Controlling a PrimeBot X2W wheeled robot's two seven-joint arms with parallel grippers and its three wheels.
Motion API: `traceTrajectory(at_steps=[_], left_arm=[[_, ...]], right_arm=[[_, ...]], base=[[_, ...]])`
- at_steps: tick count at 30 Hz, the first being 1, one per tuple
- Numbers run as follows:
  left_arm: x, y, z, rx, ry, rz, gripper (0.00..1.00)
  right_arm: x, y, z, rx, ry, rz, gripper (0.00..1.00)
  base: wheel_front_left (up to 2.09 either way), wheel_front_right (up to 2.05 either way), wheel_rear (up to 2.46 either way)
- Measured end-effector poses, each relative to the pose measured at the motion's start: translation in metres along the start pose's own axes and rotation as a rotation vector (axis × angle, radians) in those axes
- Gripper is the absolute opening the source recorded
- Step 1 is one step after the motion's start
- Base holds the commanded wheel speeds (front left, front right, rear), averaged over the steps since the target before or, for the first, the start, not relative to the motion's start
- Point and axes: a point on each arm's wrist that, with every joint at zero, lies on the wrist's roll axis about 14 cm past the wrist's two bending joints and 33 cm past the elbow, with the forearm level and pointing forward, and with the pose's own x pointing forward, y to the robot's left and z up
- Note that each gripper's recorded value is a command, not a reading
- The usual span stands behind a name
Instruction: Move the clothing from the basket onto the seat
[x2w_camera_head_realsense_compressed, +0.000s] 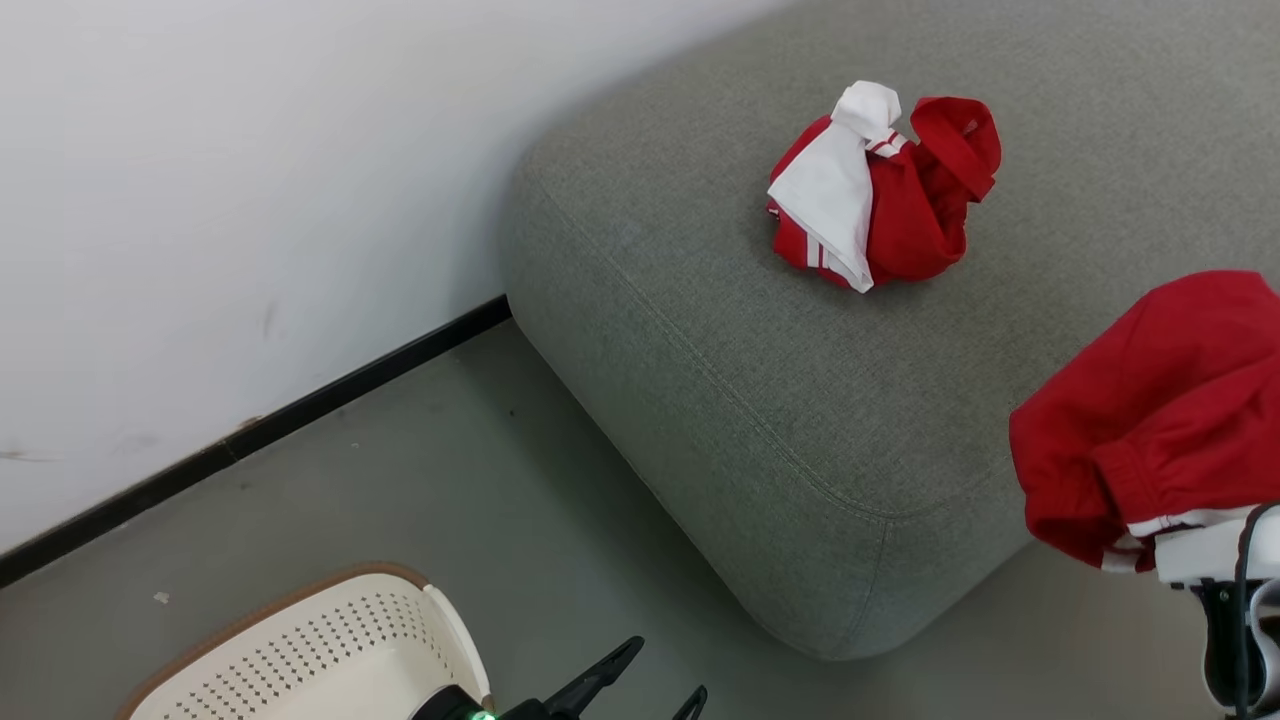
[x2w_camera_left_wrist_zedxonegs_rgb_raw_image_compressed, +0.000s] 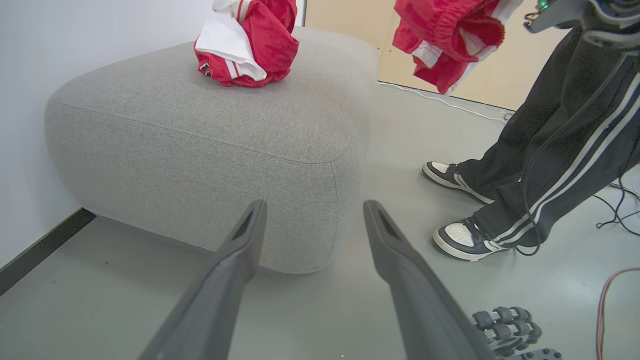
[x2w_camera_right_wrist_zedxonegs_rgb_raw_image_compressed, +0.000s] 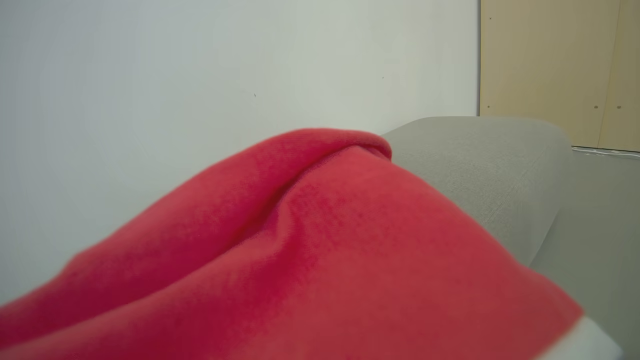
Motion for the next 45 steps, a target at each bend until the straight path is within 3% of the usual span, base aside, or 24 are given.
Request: traceTrajectory(at_steps=[21, 35, 40, 45], left_arm=[[-0.009, 0.047, -0.036, -0.023, 0.088, 0.031, 1.0], [-0.014, 0.072, -0.057, -0.034, 0.123, 0.039, 1.0], [-0.015, 0.083, -0.06, -0.052, 0.12, 0.064, 1.0], [-0.019, 0.09, -0.067, -0.067, 0.126, 0.079, 1.0]], right_arm=[[0.103, 0.053, 0.043, -0.065, -0.136, 0.131, 0.0], [0.17, 0.141, 0.052, -0.096, -0.169, 0.313, 0.0], [0.192, 0.156, 0.051, -0.113, -0.168, 0.332, 0.0], [0.209, 0.167, 0.013, -0.168, -0.046, 0.348, 0.0]], base=[[0.0, 0.0, 0.0], [0.0, 0.0, 0.0], [0.0, 0.0, 0.0], [0.0, 0.0, 0.0]])
